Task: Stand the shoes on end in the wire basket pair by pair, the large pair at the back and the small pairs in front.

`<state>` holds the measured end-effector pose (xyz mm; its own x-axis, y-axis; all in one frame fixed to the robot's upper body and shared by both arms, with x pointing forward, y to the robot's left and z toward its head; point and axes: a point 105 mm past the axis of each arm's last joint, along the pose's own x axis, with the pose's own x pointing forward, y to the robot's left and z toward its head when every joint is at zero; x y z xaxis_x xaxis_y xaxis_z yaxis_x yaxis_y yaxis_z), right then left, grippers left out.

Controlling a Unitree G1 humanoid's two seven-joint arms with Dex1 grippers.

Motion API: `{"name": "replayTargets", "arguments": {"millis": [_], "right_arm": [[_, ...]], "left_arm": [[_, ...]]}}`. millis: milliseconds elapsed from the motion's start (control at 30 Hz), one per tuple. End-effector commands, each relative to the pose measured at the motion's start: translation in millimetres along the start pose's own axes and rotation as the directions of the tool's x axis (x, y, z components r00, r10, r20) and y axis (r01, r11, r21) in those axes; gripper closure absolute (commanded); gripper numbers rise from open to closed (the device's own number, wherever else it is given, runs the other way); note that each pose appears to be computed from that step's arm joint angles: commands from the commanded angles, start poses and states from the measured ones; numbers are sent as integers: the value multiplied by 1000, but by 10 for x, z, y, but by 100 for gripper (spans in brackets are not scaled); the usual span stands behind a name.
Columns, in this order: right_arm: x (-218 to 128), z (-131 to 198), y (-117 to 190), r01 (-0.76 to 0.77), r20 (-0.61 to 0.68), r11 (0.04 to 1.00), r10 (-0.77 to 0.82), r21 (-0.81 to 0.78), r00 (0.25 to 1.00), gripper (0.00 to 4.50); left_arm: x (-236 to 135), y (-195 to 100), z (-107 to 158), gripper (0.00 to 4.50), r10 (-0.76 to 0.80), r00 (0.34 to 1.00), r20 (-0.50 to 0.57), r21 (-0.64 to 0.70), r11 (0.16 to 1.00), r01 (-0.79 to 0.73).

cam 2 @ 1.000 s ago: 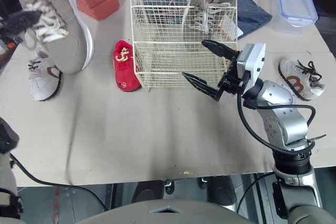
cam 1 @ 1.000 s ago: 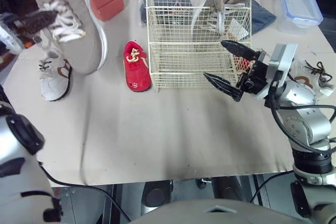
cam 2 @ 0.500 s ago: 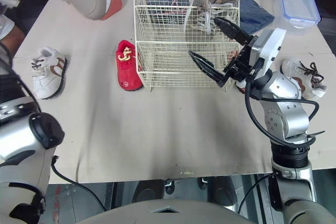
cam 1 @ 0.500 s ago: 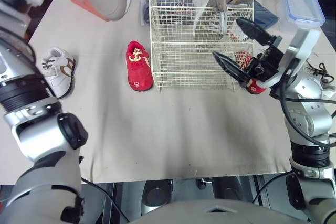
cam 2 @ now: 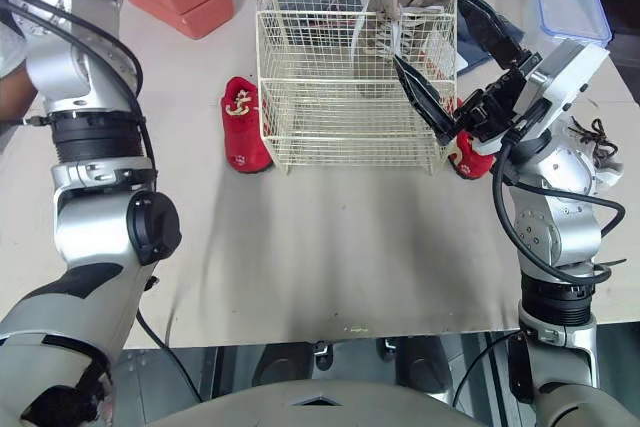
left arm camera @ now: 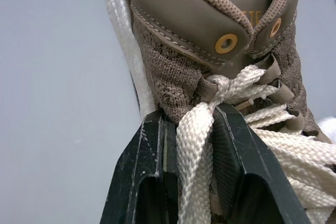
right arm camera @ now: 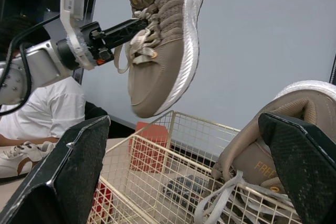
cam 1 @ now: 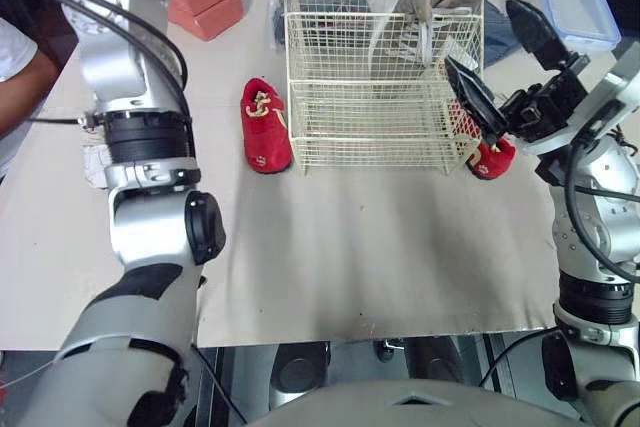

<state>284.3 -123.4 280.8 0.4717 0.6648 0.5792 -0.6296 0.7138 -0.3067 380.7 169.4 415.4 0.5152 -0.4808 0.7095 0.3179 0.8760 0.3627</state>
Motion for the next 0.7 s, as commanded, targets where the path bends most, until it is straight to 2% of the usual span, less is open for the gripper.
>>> {"name": "replayTargets", "arguments": {"millis": [33,400,600,700], "right_arm": [[-6,171,-5,16,51,998,-13,-55,999,0],[28,180,-6,29,66,998,-25,-52,998,0],[44,185,5,24,68,999,-21,-47,997,0],[41,188,13,25,67,999,-22,-44,997,0]], "left_arm": [[117,-58,206,386,-10,994,110,119,993,-3],[-13,-498,-284,386,55,994,99,85,994,-64],[-50,-544,-438,386,80,995,62,152,984,-88],[-106,-610,-546,386,63,998,22,142,988,-65]]}}
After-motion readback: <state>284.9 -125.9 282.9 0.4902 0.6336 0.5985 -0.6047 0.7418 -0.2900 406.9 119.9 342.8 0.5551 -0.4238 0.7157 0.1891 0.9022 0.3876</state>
